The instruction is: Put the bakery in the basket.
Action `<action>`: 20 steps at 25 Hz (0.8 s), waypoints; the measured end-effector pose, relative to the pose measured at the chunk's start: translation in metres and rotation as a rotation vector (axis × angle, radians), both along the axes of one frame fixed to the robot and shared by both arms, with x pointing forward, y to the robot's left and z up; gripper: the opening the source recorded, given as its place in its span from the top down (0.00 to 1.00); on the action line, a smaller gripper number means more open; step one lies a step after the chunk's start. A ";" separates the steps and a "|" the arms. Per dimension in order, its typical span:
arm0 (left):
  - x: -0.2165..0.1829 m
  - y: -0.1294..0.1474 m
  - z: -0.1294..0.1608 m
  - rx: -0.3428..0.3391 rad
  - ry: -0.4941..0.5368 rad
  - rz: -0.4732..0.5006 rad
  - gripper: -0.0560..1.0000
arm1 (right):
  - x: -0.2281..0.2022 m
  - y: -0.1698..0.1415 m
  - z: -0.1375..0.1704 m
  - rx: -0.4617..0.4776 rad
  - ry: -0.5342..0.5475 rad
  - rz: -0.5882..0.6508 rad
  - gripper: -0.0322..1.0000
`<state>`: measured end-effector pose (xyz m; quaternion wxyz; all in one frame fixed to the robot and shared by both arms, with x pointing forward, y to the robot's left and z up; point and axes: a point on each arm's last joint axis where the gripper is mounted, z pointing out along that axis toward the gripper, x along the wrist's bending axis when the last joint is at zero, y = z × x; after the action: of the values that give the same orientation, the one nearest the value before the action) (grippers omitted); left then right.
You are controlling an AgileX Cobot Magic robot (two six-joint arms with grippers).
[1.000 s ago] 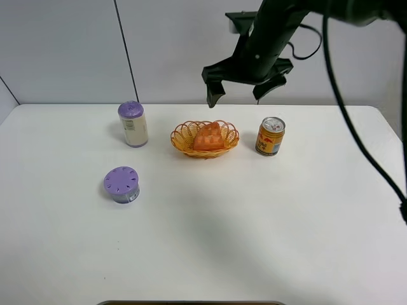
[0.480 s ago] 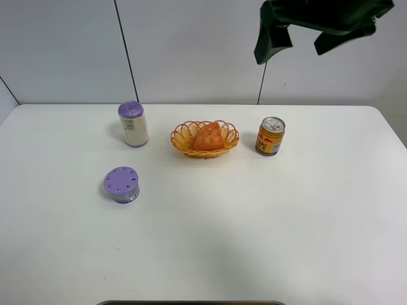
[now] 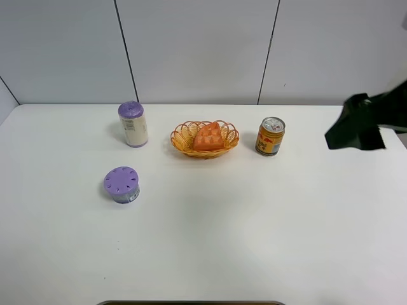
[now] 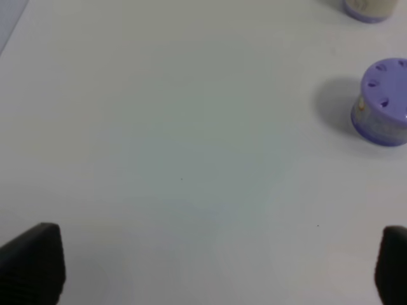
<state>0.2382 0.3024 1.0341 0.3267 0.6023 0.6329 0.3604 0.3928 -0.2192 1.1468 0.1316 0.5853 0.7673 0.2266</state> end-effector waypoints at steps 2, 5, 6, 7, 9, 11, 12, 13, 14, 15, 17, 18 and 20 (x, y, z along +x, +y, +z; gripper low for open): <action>0.000 0.000 0.000 0.000 0.000 0.000 0.01 | -0.016 -0.013 -0.006 0.000 -0.012 -0.033 0.05; 0.000 0.000 0.000 0.000 0.000 0.000 0.01 | -0.038 -0.038 -0.017 0.005 -0.042 -0.128 0.05; 0.000 0.000 0.000 0.000 0.000 0.000 0.01 | -0.046 -0.047 -0.021 0.008 -0.056 -0.169 0.05; 0.000 0.000 0.000 0.000 0.000 0.000 0.01 | -0.055 -0.055 -0.025 0.008 -0.074 -0.211 0.05; 0.000 0.000 0.000 0.000 0.000 0.000 0.01 | -0.070 -0.067 -0.032 0.013 -0.126 -0.277 0.05; 0.000 0.000 0.000 0.000 0.000 0.000 0.01 | -0.086 -0.076 -0.039 0.009 -0.194 -0.313 0.05; 0.000 0.000 0.000 0.000 0.000 0.000 0.01 | -0.092 -0.078 -0.045 -0.002 -0.211 -0.318 0.05; 0.000 0.000 0.000 0.000 0.000 0.000 0.01 | -0.099 -0.081 -0.050 -0.017 -0.231 -0.318 0.05; 0.000 0.000 0.000 0.000 0.000 0.000 0.01 | -0.105 -0.082 -0.056 -0.028 -0.250 -0.319 0.05; 0.000 0.000 0.000 0.000 0.000 0.000 0.01 | -0.109 -0.083 -0.060 -0.038 -0.274 -0.311 0.05; 0.000 0.000 0.000 0.000 0.000 0.000 0.01 | -0.117 -0.084 -0.069 -0.039 -0.317 -0.308 0.05; 0.000 0.000 0.000 0.000 0.000 0.000 0.01 | -0.121 -0.085 -0.074 -0.037 -0.333 -0.307 0.05; 0.000 0.000 0.000 0.000 0.000 0.000 0.01 | -0.128 -0.085 -0.080 -0.030 -0.365 -0.306 0.05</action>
<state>0.2382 0.3024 1.0341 0.3267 0.6023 0.6329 0.3604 0.2651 -0.3044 1.0670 0.3096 0.6420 0.6364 0.2949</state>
